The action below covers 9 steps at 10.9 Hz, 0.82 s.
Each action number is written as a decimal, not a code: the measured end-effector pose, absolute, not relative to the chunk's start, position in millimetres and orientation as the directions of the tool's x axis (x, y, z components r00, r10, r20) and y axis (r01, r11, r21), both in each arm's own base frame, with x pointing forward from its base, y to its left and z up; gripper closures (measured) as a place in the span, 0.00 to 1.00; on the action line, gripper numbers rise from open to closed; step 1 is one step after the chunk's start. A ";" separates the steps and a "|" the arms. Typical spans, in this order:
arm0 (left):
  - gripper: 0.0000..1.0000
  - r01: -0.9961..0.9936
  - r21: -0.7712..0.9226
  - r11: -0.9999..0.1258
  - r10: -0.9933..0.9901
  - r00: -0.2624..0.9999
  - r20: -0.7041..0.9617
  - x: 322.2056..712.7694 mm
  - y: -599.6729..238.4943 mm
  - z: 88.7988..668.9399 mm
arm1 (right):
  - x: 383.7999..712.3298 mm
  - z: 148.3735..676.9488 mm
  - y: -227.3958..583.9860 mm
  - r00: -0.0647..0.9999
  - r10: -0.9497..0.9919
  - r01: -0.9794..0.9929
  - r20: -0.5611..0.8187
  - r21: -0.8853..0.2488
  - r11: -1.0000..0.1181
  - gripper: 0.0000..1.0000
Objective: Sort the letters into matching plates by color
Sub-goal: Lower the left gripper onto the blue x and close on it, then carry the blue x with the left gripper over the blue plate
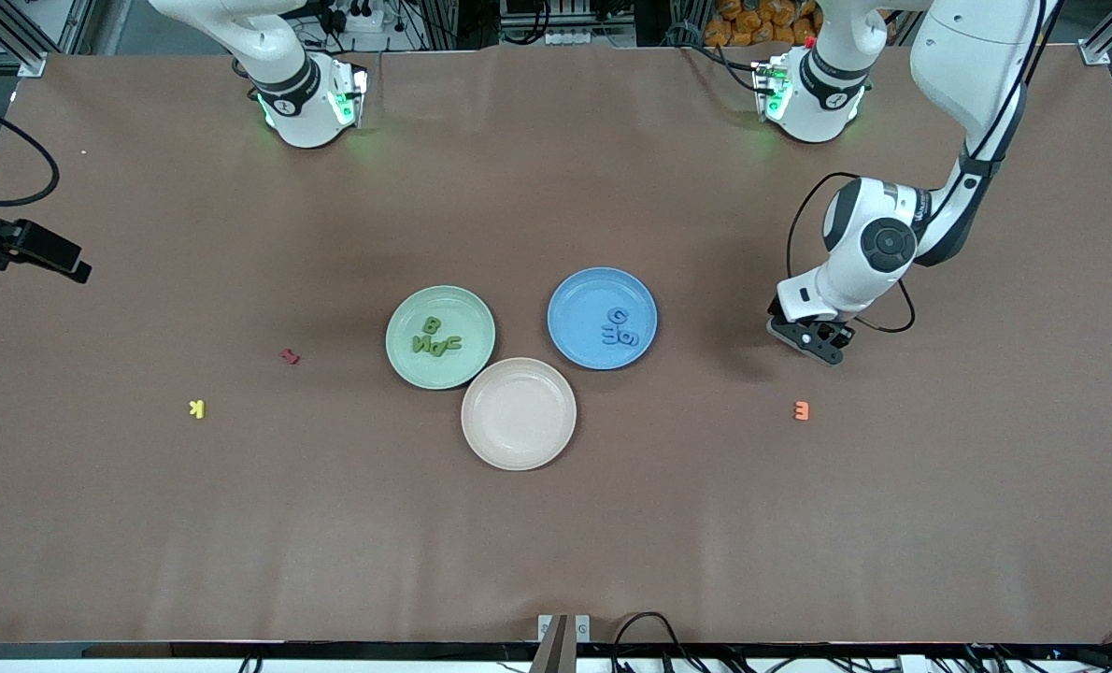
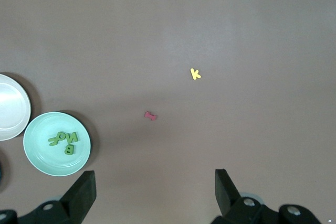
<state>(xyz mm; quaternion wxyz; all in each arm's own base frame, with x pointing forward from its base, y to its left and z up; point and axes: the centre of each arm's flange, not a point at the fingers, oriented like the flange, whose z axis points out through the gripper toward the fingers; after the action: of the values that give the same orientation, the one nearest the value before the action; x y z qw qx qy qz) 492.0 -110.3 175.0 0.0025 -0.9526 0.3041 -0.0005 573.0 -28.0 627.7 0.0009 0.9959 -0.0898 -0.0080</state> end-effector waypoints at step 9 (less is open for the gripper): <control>0.66 -0.562 -0.004 -0.827 -0.562 0.827 0.010 493.4 -113.1 177.6 | 573.3 621.4 -27.0 0.984 -0.177 -0.177 -0.028 0.005 -0.984 0.00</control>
<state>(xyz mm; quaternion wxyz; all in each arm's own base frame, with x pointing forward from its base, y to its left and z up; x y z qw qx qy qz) 493.4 -113.1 177.6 0.0003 -0.9558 0.2939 -0.0051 573.3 -27.0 621.4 0.0013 0.9959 -0.0890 -0.0141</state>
